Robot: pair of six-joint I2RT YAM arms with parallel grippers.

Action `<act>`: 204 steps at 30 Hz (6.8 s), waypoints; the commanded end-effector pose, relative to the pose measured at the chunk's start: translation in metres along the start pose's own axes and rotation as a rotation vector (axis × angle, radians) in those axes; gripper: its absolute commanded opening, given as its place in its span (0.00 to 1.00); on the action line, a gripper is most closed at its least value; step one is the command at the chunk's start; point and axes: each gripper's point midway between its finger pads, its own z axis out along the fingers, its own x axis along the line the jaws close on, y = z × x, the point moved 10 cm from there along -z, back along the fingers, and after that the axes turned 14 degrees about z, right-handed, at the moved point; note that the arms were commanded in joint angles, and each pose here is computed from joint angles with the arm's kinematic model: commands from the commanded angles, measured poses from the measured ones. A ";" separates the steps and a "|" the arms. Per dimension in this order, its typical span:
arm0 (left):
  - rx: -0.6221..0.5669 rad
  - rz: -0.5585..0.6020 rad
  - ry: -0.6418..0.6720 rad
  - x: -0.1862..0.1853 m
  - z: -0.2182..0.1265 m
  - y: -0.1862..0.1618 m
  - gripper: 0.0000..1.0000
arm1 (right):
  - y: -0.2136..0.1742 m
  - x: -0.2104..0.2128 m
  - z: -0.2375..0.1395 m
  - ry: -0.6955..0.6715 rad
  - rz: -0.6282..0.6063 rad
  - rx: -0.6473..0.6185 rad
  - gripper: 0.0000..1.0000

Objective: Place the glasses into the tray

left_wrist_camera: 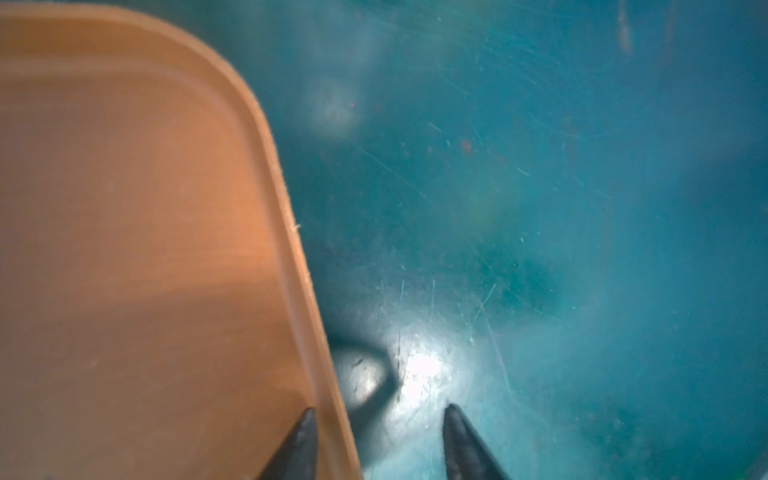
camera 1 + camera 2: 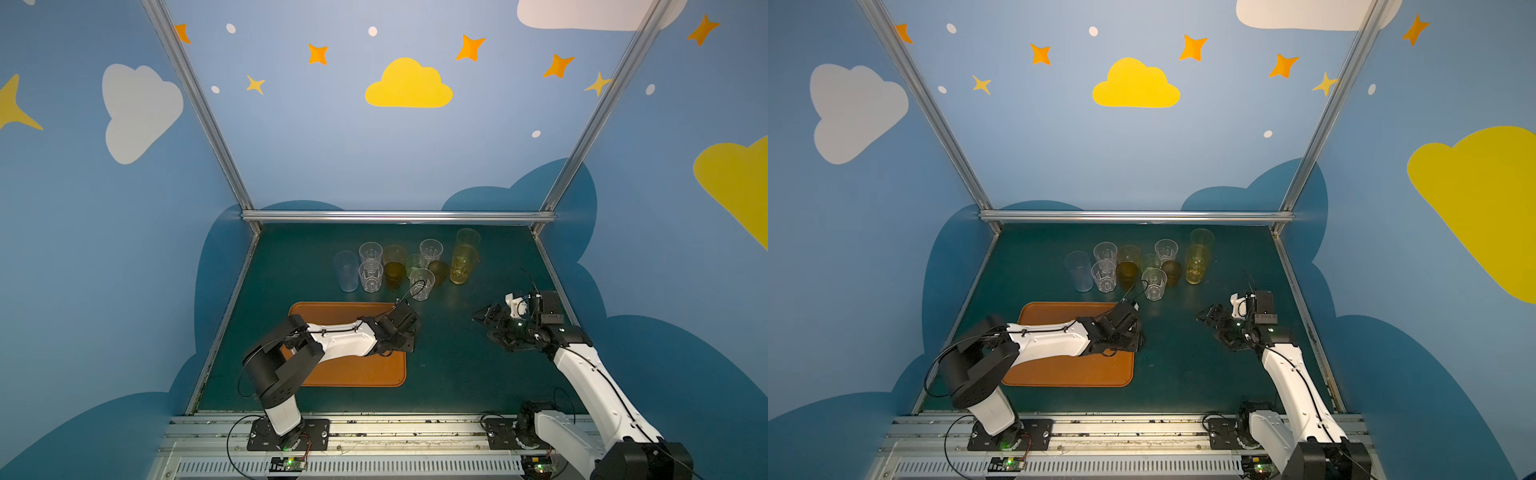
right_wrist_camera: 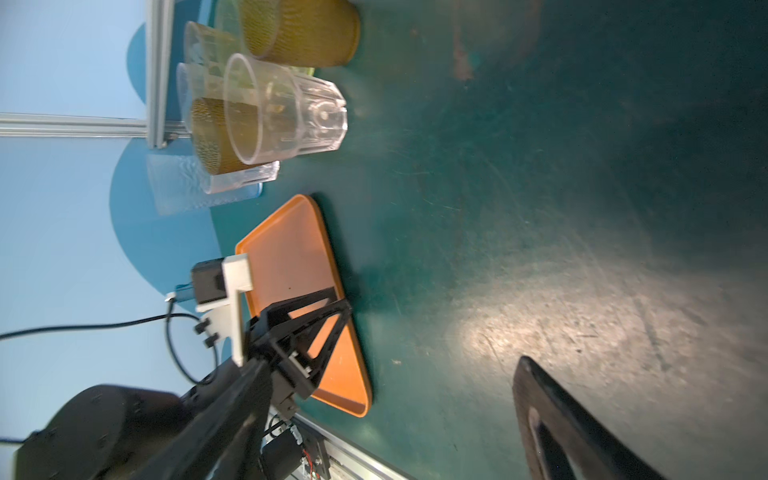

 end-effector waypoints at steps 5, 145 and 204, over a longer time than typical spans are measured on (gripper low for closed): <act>-0.055 -0.014 0.092 0.014 -0.042 -0.003 1.00 | -0.017 0.003 0.013 -0.051 -0.074 -0.001 0.89; -0.395 -0.344 0.307 0.110 -0.120 -0.050 1.00 | -0.016 0.006 0.121 -0.640 -0.331 0.167 0.08; -0.348 -0.362 0.283 0.107 -0.091 0.098 0.79 | -0.030 0.038 0.002 -0.128 -0.344 -0.137 0.82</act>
